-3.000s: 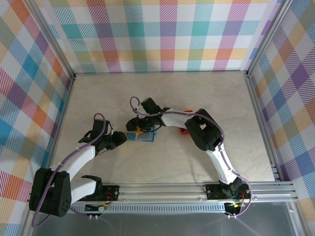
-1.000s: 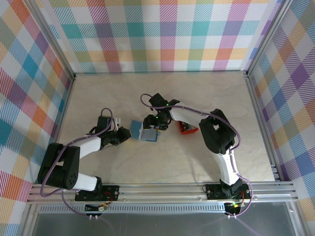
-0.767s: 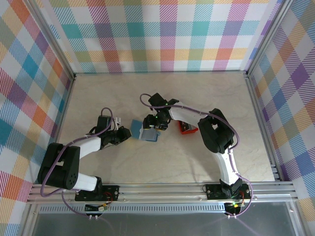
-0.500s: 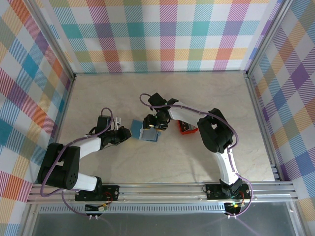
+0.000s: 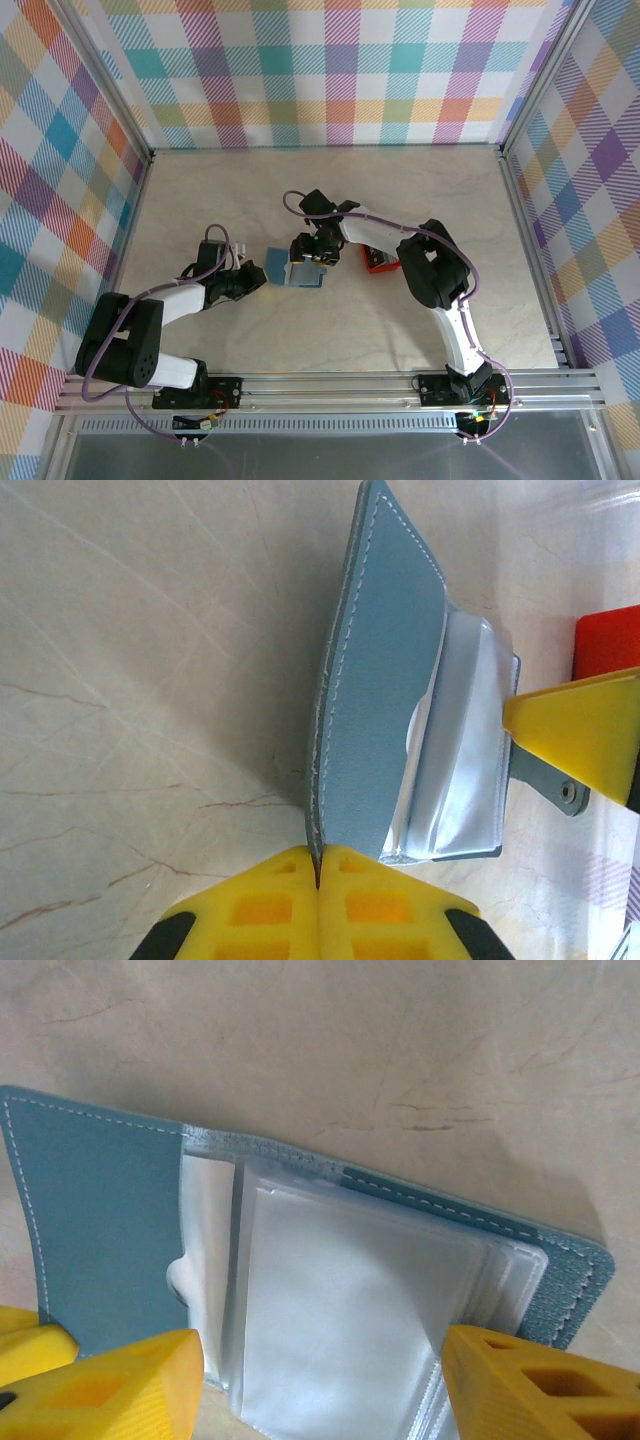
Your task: Put the credit cards into the card holder
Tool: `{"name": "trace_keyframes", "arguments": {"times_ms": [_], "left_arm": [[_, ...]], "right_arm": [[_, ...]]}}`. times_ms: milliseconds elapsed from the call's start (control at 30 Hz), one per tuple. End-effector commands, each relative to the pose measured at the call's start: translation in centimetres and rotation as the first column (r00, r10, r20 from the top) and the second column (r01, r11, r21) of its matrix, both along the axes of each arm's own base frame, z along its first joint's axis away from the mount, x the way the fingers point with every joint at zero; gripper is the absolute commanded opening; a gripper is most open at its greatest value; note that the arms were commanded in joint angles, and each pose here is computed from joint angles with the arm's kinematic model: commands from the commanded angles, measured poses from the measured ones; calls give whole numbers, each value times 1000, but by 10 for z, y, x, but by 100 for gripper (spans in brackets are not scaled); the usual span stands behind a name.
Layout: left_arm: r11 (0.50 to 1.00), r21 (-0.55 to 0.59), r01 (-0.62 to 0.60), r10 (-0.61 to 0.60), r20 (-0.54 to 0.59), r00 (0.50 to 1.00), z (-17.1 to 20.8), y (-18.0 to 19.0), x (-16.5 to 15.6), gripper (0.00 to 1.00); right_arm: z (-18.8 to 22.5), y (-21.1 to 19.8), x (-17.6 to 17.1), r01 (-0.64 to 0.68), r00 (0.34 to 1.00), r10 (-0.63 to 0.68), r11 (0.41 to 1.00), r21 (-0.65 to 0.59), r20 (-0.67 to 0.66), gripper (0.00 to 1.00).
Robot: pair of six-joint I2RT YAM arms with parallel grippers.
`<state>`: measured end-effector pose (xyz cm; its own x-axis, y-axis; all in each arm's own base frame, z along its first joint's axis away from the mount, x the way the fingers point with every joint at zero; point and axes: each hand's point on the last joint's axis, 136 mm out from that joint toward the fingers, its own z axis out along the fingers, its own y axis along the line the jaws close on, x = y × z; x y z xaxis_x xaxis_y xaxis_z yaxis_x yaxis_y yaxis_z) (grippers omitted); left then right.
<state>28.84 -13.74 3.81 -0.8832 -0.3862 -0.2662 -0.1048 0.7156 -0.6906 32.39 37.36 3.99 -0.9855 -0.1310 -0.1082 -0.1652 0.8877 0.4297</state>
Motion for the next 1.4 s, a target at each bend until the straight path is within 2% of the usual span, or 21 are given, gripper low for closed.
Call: {"name": "trace_keyframes", "arguments": {"times_ms": [0, 400, 833, 1100, 1367], "left_arm": [[1000, -23, 21, -20, 23, 1000, 8, -6, -3, 5], [999, -15, 31, -31, 18, 999, 6, -7, -2, 6], [999, -15, 33, -33, 18, 999, 6, -7, -2, 6], [1000, -11, 29, -29, 14, 999, 5, -6, -3, 6], [1000, 11, -2, 2, -18, 1000, 1, -1, -4, 15]], "right_arm": [[-9, 6, -5, -4, 999, 4, 1000, -1, -49, 64], [-2, 30, -7, -45, 996, 53, 993, 107, -74, 65], [12, 43, -3, -66, 996, 75, 983, 172, -47, 65], [26, 57, -3, -83, 995, 93, 963, 256, -26, 65], [30, 70, -4, -94, 994, 104, 953, 288, -19, 64]]}}
